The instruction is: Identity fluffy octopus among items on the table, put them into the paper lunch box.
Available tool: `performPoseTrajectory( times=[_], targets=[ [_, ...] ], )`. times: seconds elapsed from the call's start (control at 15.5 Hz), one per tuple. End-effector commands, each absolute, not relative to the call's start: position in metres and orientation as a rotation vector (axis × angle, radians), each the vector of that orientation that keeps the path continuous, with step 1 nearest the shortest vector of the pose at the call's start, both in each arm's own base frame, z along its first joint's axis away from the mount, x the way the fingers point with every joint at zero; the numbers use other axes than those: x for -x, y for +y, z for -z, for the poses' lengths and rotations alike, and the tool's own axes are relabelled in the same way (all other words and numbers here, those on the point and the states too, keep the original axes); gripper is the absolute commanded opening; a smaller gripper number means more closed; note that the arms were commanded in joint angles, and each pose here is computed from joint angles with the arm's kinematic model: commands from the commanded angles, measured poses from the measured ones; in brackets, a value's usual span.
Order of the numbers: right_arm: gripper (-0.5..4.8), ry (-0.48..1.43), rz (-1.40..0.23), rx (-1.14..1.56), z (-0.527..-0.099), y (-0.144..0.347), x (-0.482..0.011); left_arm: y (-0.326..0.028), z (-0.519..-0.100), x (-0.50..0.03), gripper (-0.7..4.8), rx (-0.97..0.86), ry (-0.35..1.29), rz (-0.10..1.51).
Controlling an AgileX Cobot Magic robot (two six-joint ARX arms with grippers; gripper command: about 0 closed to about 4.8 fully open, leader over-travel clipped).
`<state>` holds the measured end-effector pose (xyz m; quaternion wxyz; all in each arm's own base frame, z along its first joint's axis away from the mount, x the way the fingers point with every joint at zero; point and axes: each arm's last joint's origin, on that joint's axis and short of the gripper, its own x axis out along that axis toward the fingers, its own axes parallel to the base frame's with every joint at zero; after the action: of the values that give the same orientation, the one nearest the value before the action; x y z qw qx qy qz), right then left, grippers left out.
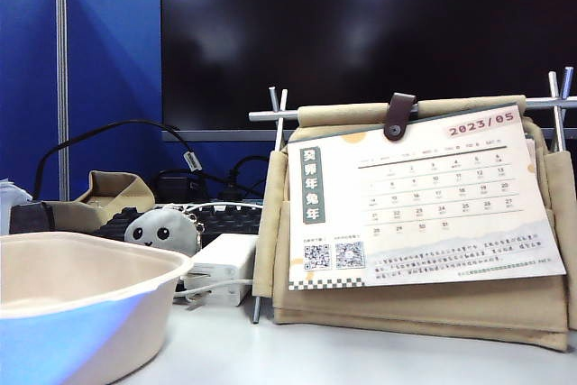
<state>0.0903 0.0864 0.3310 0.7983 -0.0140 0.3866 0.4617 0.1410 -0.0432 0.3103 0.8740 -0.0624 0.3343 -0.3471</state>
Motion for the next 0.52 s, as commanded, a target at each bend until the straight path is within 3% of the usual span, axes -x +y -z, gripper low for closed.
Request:
performPoseTrajectory(
  times=[0.06, 0.52],
  targets=[
    [1.44, 0.722, -0.964, 0.114, -0.334, 0.109, -0.101, -0.051, -0.308, -0.146, 0.3, 0.093, 0.712, 0.754],
    [1.47, 0.602, -0.955, 0.444, -0.293, 0.207, -0.134, -0.057, -0.304, -0.16, 0.3, 0.054, 0.707, 0.708]
  ],
)
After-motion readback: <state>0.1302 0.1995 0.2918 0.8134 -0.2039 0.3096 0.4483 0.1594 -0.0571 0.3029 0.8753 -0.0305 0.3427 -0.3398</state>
